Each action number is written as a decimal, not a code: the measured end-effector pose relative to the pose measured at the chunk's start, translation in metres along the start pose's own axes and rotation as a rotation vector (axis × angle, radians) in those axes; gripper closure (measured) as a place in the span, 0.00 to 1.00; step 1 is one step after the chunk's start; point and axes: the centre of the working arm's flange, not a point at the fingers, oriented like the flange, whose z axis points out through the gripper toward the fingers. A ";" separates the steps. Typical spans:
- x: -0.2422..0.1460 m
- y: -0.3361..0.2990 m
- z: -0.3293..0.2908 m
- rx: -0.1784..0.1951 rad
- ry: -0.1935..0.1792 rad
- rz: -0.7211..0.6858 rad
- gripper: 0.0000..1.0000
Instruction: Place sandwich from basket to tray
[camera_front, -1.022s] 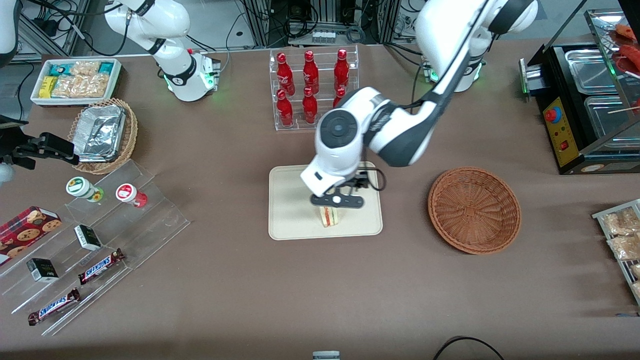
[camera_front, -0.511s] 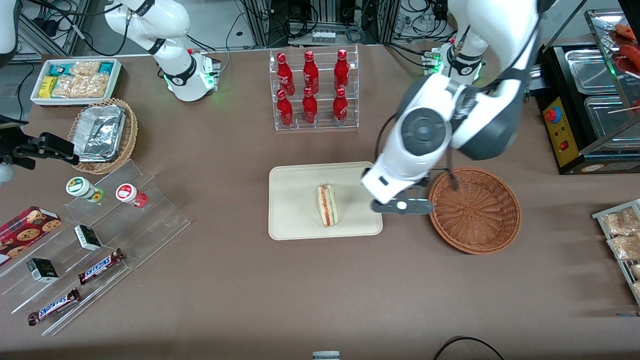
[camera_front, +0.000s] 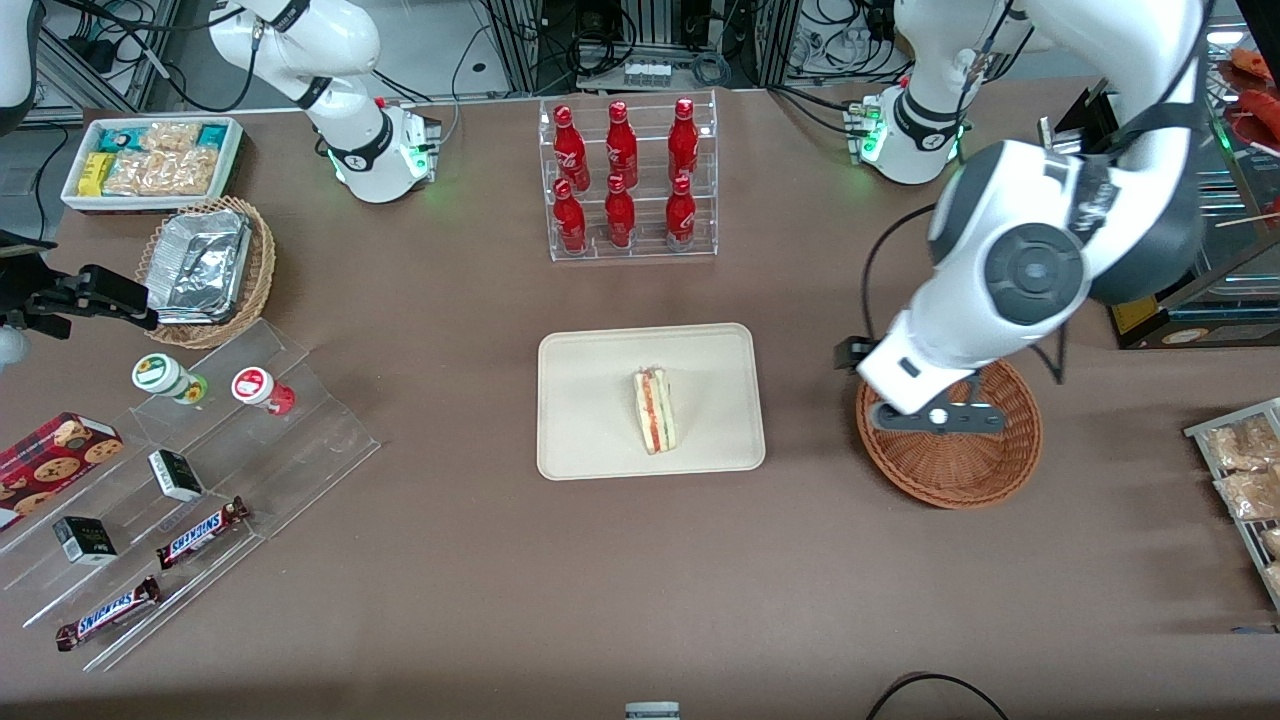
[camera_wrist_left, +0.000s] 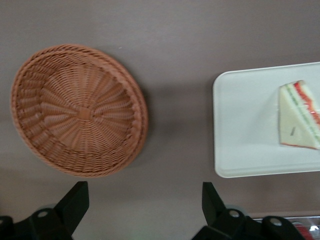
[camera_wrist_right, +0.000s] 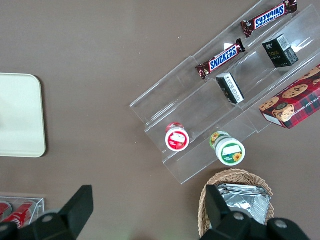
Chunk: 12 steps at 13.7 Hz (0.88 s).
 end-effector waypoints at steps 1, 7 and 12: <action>-0.003 -0.019 -0.001 -0.002 -0.005 0.002 0.00; -0.044 -0.100 -0.006 -0.034 -0.030 0.019 0.00; -0.081 -0.136 -0.027 -0.030 -0.062 0.015 0.00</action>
